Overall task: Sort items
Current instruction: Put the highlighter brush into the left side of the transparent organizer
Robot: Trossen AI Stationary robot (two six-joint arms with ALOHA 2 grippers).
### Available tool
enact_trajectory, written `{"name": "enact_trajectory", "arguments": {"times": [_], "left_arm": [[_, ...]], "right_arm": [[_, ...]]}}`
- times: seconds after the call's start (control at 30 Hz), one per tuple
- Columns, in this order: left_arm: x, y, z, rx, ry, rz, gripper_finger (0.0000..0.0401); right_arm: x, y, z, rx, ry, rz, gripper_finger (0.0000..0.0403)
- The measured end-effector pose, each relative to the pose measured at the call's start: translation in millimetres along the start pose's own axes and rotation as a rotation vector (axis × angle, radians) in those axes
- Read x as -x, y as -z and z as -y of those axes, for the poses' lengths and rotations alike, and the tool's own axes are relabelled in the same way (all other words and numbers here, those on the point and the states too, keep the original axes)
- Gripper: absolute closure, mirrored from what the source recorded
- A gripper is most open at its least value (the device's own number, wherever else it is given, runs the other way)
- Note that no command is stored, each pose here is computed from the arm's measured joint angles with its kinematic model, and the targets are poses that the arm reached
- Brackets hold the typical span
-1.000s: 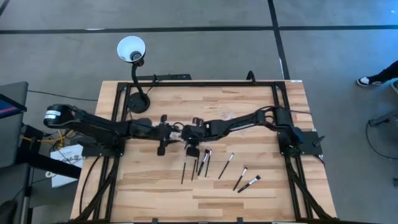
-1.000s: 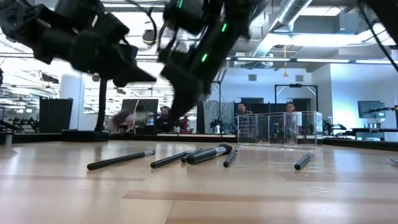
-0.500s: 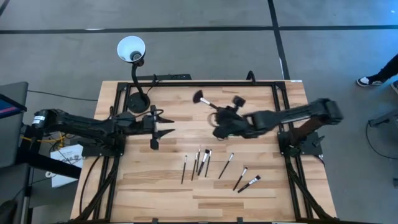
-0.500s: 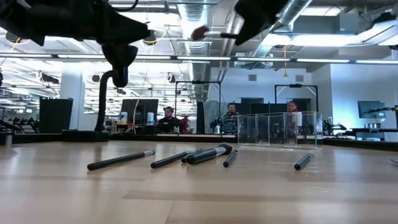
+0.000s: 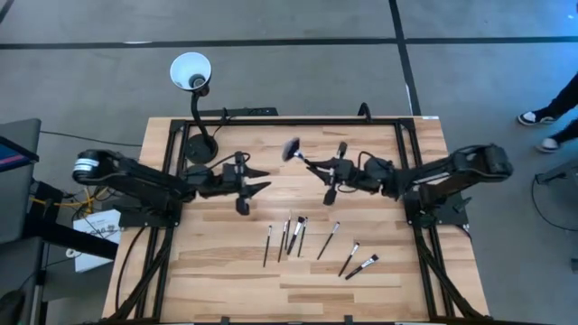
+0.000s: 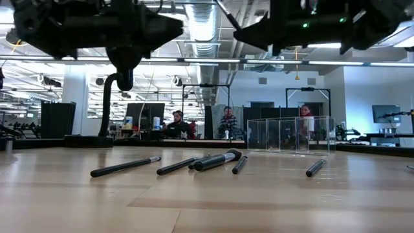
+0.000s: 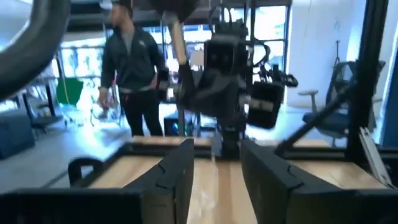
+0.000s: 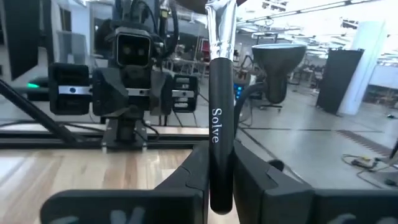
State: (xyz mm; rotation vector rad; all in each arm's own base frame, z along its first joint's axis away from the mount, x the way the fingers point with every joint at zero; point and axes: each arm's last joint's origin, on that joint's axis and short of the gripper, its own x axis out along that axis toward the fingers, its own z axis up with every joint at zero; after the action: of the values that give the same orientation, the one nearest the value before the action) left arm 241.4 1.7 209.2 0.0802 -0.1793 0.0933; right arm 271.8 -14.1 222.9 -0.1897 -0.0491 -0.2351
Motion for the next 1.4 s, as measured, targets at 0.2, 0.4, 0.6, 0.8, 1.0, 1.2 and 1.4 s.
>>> {"name": "enact_trajectory", "arguments": {"times": [0.2, 0.4, 0.6, 0.8, 1.0, 1.2, 1.4], "left_arm": [[-34.5, -3.2, -11.6, -0.050, -0.054, 0.028, 0.0281], [-42.6, -0.6, -28.8, -0.058, -0.086, 0.015, 0.0271], [-42.3, -2.3, -27.1, -0.052, 0.028, 0.031, 0.0242], [-42.0, -3.9, -26.6, -0.058, 0.029, 0.042, 0.0208], [-41.8, -7.9, -27.1, -0.059, 0.015, 0.083, 0.0202], [-42.7, -9.6, -27.3, -0.059, 0.014, 0.091, 0.0224], [-42.8, -8.8, -27.2, -0.059, 0.015, 0.082, 0.0305]], "right_arm": [[-22.8, 15.3, -5.7, -0.002, -0.039, -0.052, 0.0367], [-41.0, 18.3, -9.6, -0.002, -0.042, -0.058, 0.0368], [-41.9, 16.0, -9.5, -0.001, -0.044, -0.056, 0.0364], [-42.5, 16.5, -9.7, -0.002, -0.043, -0.052, 0.0371], [-46.5, 27.2, -12.5, 0.013, -0.050, -0.089, 0.0368], [-55.5, 30.6, -14.9, 0.014, -0.052, -0.098, 0.0373], [-57.4, 28.1, -14.8, 0.013, -0.050, -0.091, 0.0345]]}}
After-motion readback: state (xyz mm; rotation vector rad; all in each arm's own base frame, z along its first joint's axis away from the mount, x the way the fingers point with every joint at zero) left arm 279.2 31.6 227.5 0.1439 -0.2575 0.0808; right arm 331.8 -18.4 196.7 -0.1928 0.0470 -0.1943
